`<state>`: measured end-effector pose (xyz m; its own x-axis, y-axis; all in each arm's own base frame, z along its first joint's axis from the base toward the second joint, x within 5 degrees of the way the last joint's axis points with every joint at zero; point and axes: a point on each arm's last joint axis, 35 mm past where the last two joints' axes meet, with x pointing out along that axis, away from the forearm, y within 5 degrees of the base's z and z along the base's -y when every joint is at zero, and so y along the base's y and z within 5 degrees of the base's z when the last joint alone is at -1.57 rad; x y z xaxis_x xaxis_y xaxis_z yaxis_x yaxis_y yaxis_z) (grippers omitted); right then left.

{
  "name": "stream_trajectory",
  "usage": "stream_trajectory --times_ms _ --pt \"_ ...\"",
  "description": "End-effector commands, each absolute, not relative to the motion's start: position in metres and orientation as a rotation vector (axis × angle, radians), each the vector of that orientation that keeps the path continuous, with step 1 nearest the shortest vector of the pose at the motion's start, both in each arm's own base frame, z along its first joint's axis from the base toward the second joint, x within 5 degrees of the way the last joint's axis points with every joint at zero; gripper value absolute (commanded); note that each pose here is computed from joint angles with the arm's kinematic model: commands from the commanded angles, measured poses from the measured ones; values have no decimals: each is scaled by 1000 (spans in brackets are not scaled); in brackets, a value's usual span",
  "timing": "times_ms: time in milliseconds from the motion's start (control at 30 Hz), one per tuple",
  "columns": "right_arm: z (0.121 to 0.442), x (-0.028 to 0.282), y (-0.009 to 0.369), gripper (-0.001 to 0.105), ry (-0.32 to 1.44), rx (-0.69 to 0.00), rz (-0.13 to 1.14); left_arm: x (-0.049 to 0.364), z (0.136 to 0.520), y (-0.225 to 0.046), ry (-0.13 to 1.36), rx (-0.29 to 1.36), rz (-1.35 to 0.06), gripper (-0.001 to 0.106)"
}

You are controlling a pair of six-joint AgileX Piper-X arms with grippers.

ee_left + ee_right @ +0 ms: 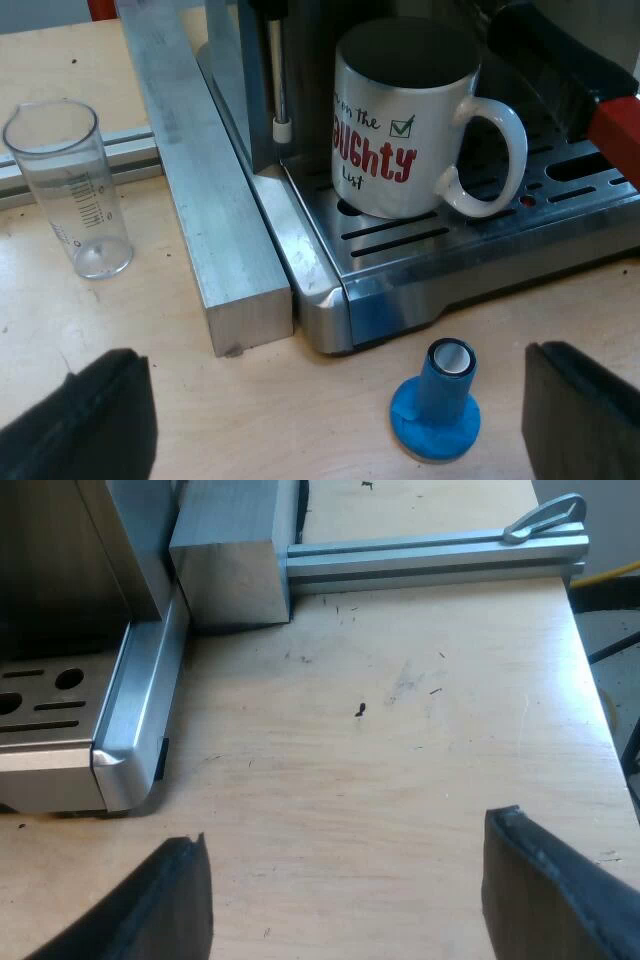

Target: Remove mug from coffee machine

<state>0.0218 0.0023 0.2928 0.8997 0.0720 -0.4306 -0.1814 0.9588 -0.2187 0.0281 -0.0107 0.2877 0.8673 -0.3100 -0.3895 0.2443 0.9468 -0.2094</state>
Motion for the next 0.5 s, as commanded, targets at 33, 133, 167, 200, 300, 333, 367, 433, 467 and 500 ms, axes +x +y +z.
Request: stream_trajectory --times_ms 33,133,167,200,300,333,367,433,467,500 --pt "295 24 2 59 425 -266 135 31 289 -11 427 -150 -292 76" --pt "295 24 2 59 425 -266 135 31 289 -11 427 -150 -292 76" --pt "295 24 2 59 425 -266 135 31 289 -11 427 -150 -292 76" --pt "295 24 2 59 425 -266 135 31 289 -11 427 -150 -292 76" --pt "295 24 2 59 425 -266 135 31 289 -11 426 -149 -286 76" --pt "295 24 2 59 425 -266 135 31 289 -11 426 -149 -286 76" --pt "295 24 2 59 425 -266 135 31 289 -11 426 -149 -287 76" --pt "295 24 2 59 425 -266 135 31 289 -11 426 -149 -287 76" --pt "295 24 2 59 425 -266 135 31 289 -11 427 -150 -291 76" --pt "295 24 2 59 425 -266 135 31 289 -11 423 -150 -295 76"
